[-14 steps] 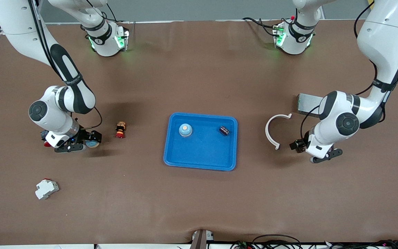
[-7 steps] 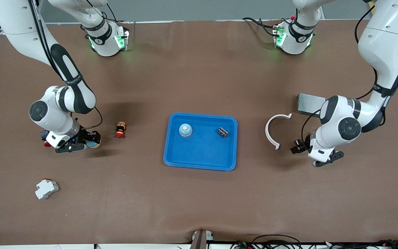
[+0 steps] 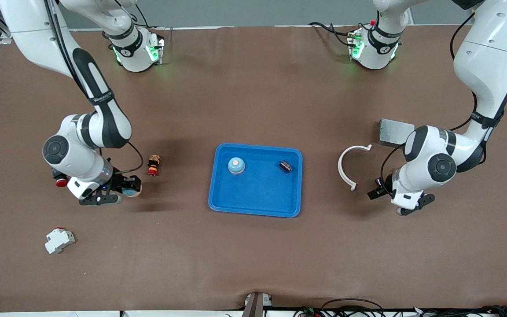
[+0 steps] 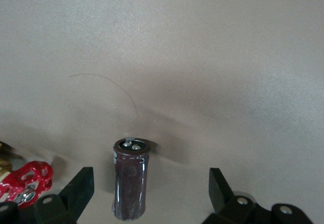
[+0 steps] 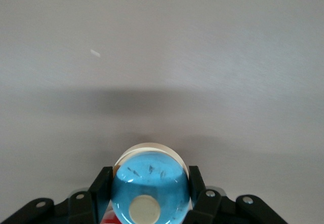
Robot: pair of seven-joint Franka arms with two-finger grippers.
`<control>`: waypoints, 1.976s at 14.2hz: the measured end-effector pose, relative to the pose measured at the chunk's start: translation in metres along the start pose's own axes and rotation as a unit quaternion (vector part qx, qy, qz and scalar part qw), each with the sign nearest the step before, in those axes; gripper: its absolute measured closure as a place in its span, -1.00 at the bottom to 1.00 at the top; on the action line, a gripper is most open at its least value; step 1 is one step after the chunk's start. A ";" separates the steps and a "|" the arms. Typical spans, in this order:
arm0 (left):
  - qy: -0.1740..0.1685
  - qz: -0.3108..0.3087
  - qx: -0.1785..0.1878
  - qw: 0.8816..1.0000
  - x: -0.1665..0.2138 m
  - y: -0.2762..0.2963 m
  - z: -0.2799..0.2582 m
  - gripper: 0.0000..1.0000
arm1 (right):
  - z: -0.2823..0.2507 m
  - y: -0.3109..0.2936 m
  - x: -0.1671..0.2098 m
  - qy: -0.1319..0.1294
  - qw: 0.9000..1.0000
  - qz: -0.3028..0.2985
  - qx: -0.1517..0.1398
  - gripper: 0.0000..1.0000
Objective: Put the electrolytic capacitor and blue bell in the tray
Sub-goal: 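Carry the second bell and capacitor over the blue tray with both grippers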
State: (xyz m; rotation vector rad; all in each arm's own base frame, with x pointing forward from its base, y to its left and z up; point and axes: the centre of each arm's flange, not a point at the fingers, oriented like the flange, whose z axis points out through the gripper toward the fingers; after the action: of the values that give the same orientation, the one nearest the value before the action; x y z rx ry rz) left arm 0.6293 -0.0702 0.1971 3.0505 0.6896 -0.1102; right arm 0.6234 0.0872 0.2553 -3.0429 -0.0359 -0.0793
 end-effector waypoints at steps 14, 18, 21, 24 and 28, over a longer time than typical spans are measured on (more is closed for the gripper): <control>0.016 0.008 -0.009 1.000 -0.003 -0.003 0.012 0.02 | 0.004 -0.215 0.003 -0.003 0.987 0.160 -0.022 -0.30; 0.016 -0.005 -0.009 1.000 -0.003 -0.003 0.012 0.37 | 0.012 -0.269 0.002 0.000 0.983 0.181 -0.019 -0.30; 0.017 -0.019 -0.010 1.000 -0.003 -0.003 0.012 0.37 | 0.033 -0.290 0.006 0.002 0.980 0.199 -0.019 -0.30; 0.021 -0.027 -0.012 0.999 -0.001 -0.001 0.006 0.37 | 0.061 -0.306 0.009 0.001 0.977 0.212 -0.021 -0.30; 0.013 -0.048 0.009 0.999 0.000 0.016 -0.039 0.37 | 0.083 -0.319 0.015 0.006 0.975 0.220 -0.020 -0.30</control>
State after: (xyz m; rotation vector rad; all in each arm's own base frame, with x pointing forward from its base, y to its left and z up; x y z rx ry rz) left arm 0.6393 -0.0837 0.2359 3.0407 0.8403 -0.0773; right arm 0.6338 0.4126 0.2046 -3.0061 0.6445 -0.0639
